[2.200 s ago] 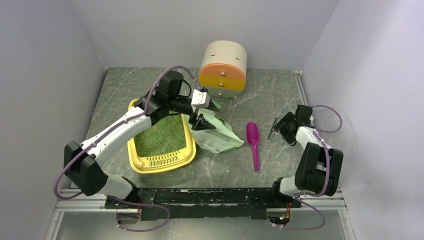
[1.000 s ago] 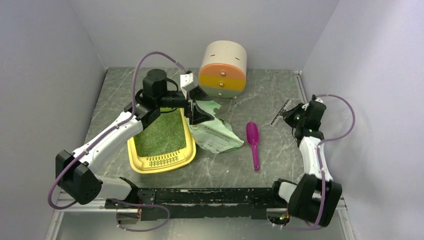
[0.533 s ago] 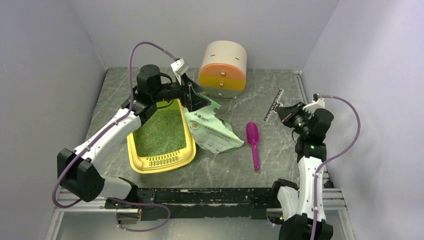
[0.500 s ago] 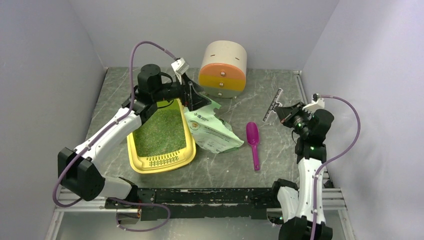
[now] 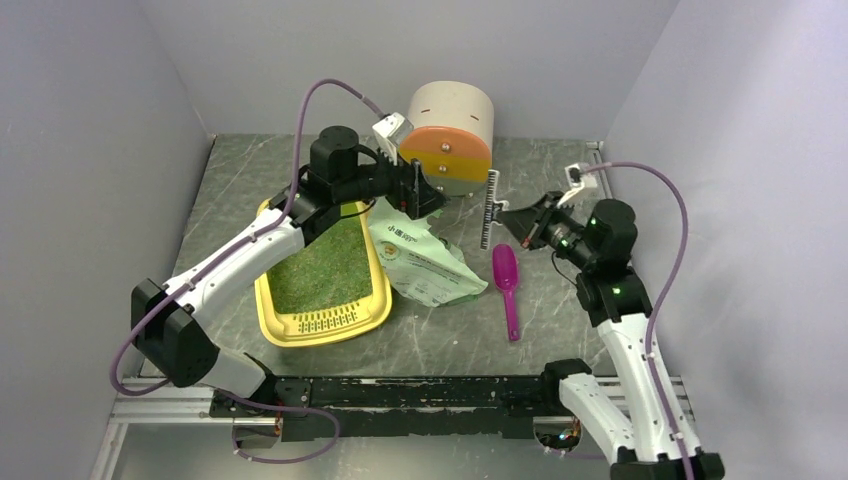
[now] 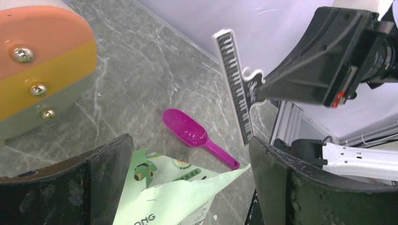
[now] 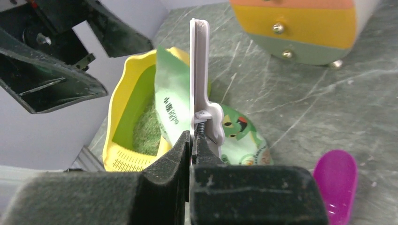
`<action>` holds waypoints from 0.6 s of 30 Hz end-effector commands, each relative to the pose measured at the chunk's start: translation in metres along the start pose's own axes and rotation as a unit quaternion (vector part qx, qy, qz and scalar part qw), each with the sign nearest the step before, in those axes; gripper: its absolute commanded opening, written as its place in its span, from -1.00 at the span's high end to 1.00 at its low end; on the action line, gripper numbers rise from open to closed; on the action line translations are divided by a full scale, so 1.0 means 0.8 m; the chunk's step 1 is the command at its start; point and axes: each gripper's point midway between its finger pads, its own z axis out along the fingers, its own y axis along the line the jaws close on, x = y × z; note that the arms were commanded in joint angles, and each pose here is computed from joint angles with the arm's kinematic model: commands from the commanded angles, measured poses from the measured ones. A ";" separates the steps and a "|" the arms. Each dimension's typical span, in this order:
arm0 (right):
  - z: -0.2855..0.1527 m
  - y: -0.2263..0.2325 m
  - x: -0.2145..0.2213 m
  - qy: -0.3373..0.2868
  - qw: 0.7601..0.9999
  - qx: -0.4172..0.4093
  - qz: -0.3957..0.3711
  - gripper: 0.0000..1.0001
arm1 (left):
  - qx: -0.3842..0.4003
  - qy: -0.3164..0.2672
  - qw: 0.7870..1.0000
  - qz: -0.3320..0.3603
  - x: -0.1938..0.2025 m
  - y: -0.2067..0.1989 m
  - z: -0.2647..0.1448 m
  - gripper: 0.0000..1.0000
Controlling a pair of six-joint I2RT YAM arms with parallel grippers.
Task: Fill the litter box with clean litter
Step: Pick up the clamp at the center of the board.
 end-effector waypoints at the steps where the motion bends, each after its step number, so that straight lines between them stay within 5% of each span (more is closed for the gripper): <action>1: 0.011 0.013 0.007 0.019 0.999 0.034 -0.029 1.00 | -0.040 -0.018 0.999 -0.019 -0.017 0.002 0.008 -0.94; 5: 0.019 0.032 0.015 0.039 0.998 0.020 -0.035 1.00 | -0.043 -0.040 0.998 -0.019 -0.033 -0.005 0.004 -0.94; 18: 0.052 0.075 0.047 0.058 0.994 0.034 -0.083 1.00 | -0.059 -0.026 0.996 -0.060 -0.016 -0.016 0.027 -0.48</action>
